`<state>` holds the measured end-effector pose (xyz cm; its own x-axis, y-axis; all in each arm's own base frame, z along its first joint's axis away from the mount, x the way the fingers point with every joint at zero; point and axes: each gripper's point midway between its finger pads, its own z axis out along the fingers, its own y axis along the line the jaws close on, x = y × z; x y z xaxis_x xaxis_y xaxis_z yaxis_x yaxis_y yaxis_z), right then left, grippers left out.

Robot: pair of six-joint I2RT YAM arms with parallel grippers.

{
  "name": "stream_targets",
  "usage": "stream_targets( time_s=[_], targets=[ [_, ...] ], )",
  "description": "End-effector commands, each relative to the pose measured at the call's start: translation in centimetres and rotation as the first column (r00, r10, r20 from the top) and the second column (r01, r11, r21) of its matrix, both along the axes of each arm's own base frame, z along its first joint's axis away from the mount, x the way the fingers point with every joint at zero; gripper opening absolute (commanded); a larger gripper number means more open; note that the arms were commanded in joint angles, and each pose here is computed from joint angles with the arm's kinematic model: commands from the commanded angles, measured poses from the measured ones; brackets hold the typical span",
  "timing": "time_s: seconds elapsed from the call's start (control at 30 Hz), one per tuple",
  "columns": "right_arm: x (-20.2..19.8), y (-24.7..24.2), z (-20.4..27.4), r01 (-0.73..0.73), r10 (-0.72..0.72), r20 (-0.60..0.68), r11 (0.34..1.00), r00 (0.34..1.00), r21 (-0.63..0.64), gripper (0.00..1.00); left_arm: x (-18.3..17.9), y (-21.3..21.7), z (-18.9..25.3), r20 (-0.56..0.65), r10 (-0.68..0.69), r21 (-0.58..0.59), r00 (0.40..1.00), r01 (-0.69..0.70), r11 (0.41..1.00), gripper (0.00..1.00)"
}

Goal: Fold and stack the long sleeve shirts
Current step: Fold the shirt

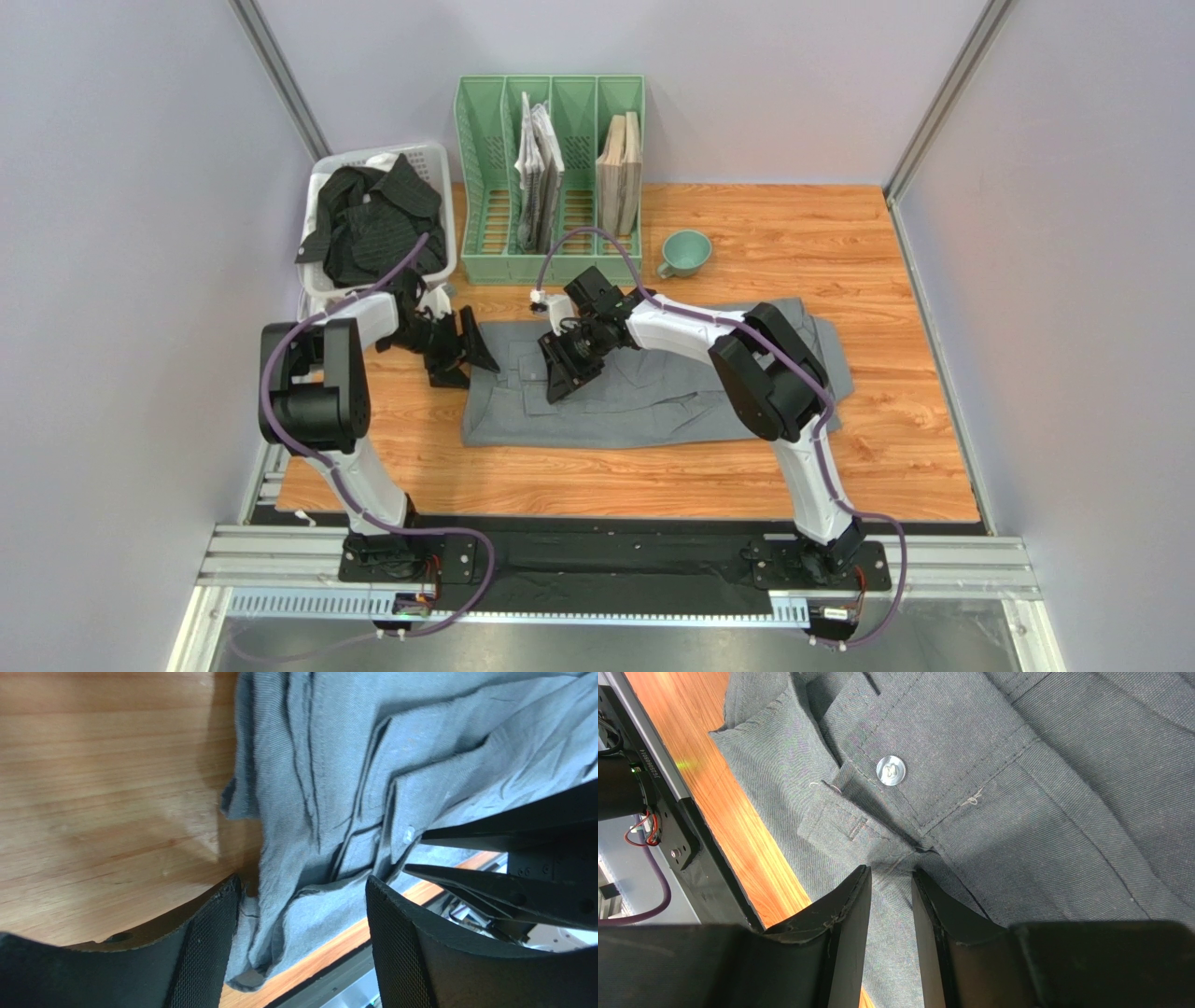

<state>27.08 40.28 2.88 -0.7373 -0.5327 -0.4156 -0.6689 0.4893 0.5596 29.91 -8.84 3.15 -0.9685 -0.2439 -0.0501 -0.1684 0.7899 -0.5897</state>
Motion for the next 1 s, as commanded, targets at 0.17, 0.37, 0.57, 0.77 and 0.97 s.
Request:
stream_targets(
  time_s=[0.17,0.37,0.57,0.77,0.97],
  targets=[
    [0.1,0.2,-1.0,0.012,-0.012,-0.014,1.0,1.0,-0.008,0.34,1.2,-2.4,1.3,0.092,0.004,-0.08,0.996,0.003,0.997,0.73],
    [0.1,0.2,-0.8,0.013,-0.013,-0.013,1.0,1.0,-0.003,0.33,1.8,-3.8,1.8,0.125,-0.005,-0.132,0.992,0.022,0.991,0.7],
    [0.2,0.1,-0.8,0.018,-0.018,-0.011,1.0,1.0,-0.003,0.32,1.1,-5.9,1.7,0.16,-0.069,-0.146,0.985,0.092,0.985,0.65],
    [0.2,0.2,-0.7,0.021,-0.021,-0.012,1.0,1.0,0.0,0.32,0.7,-6.8,2.2,0.206,-0.086,-0.172,0.975,0.122,0.978,0.56],
    [0.0,0.6,0.2,0.022,-0.022,-0.021,0.999,1.0,0.027,0.31,0.5,-7.2,3.4,0.243,-0.093,-0.195,0.965,0.143,0.97,0.27]
  ],
)
